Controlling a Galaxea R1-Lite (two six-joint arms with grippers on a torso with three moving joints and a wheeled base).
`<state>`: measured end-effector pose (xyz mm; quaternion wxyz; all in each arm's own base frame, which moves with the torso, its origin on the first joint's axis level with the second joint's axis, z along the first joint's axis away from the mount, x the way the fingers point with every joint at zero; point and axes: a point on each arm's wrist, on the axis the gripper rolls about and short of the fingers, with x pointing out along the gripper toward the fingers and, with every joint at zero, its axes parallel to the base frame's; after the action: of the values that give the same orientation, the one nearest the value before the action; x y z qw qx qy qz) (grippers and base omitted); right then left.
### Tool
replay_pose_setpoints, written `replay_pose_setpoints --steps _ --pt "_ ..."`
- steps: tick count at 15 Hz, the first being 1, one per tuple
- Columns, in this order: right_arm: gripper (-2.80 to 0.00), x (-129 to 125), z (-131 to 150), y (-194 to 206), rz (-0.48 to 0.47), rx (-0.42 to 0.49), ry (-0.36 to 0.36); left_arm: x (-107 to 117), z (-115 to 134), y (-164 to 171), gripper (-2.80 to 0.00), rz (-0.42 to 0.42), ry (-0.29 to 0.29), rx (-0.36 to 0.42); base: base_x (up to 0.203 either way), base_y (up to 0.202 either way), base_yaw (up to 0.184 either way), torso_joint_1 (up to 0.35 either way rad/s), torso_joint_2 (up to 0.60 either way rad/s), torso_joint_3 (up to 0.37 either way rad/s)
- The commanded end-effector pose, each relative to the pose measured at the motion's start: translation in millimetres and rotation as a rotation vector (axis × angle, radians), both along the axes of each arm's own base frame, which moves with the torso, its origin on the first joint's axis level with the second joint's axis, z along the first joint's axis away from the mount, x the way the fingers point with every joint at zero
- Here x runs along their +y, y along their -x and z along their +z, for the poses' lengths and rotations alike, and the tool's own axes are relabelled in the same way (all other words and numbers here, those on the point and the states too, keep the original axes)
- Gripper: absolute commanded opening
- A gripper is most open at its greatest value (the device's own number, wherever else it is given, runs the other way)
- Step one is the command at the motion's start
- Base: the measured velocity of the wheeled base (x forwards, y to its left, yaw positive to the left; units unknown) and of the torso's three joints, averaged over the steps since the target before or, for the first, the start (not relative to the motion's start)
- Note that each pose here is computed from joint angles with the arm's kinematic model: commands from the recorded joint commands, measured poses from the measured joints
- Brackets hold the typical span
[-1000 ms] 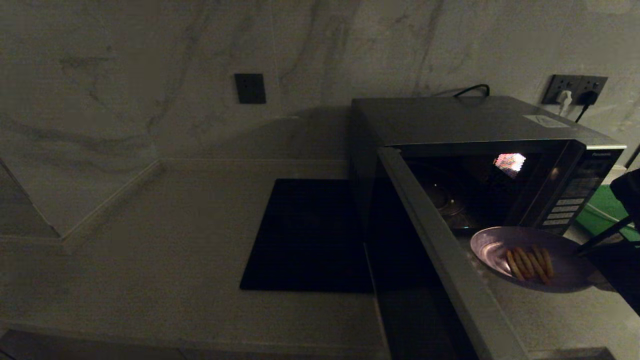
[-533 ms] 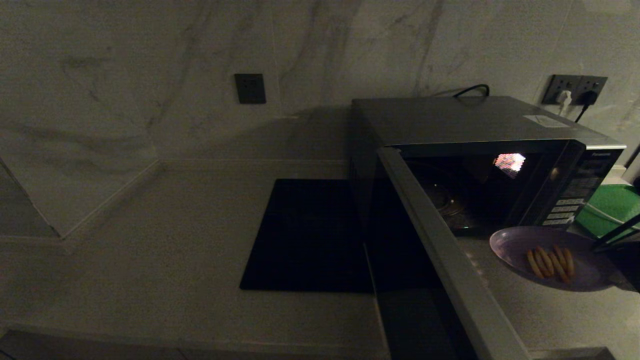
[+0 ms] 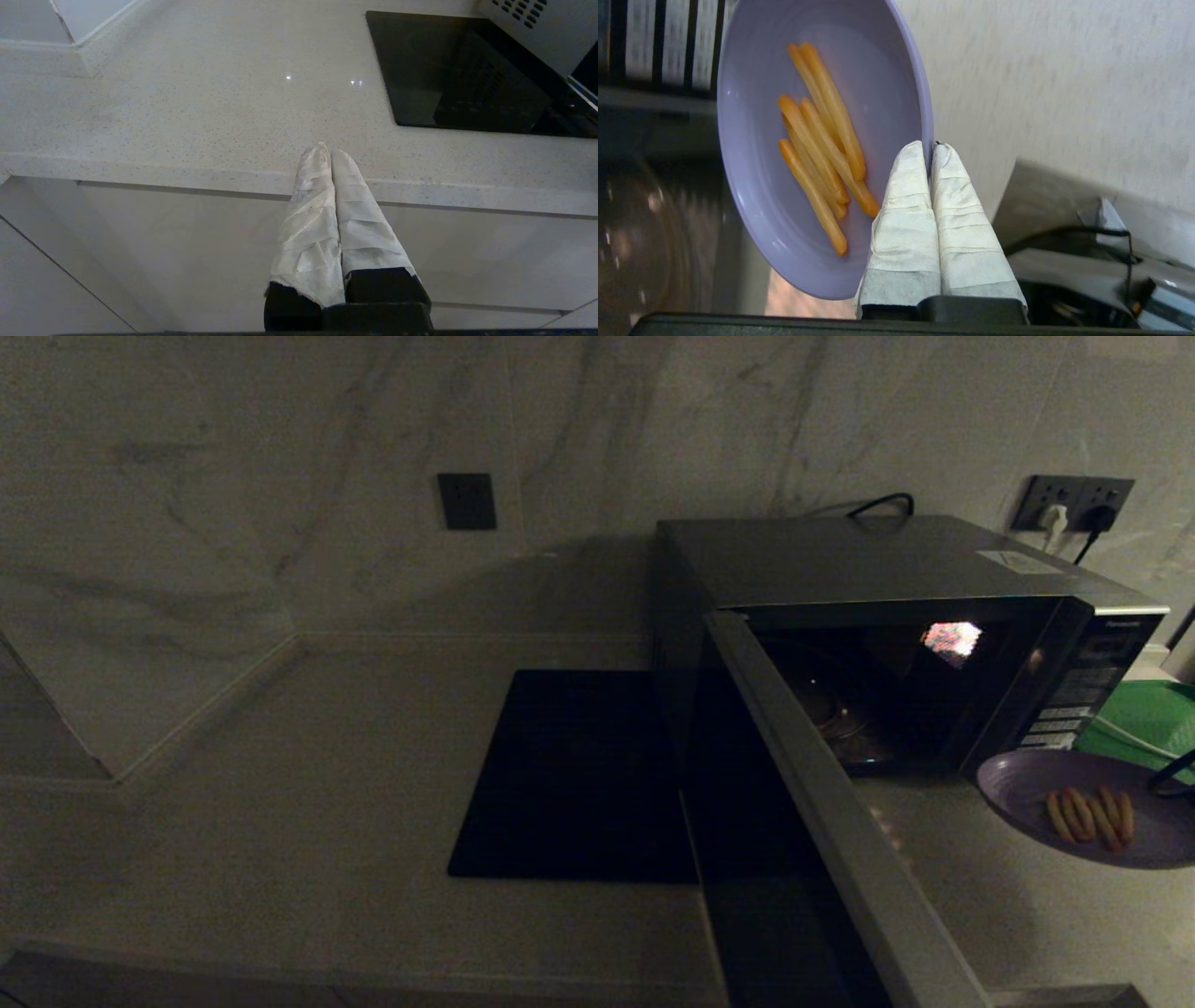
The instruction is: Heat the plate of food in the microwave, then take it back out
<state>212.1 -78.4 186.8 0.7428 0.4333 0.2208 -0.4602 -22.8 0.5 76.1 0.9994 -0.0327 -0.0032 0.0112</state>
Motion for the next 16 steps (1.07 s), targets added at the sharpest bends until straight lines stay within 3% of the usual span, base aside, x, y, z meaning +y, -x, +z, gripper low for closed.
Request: replay_pose_setpoints --steps 1,10,16 --pt "-2.8 -18.4 -8.0 -3.7 -0.052 0.018 0.004 0.0 0.0 0.1 -2.8 0.0 0.001 -0.002 0.0 0.0 0.0 0.0 0.0 0.0" --pt "-2.8 -91.8 -42.9 -12.2 -0.134 0.003 0.015 0.0 0.0 0.1 -2.8 0.0 0.001 -0.002 0.0 0.0 0.0 0.0 0.0 0.0" --pt "-2.8 -110.4 -61.3 -13.9 -0.156 0.02 -0.018 0.0 0.3 0.2 -2.8 0.0 0.001 -0.003 0.0 0.0 0.0 0.0 0.0 0.0"
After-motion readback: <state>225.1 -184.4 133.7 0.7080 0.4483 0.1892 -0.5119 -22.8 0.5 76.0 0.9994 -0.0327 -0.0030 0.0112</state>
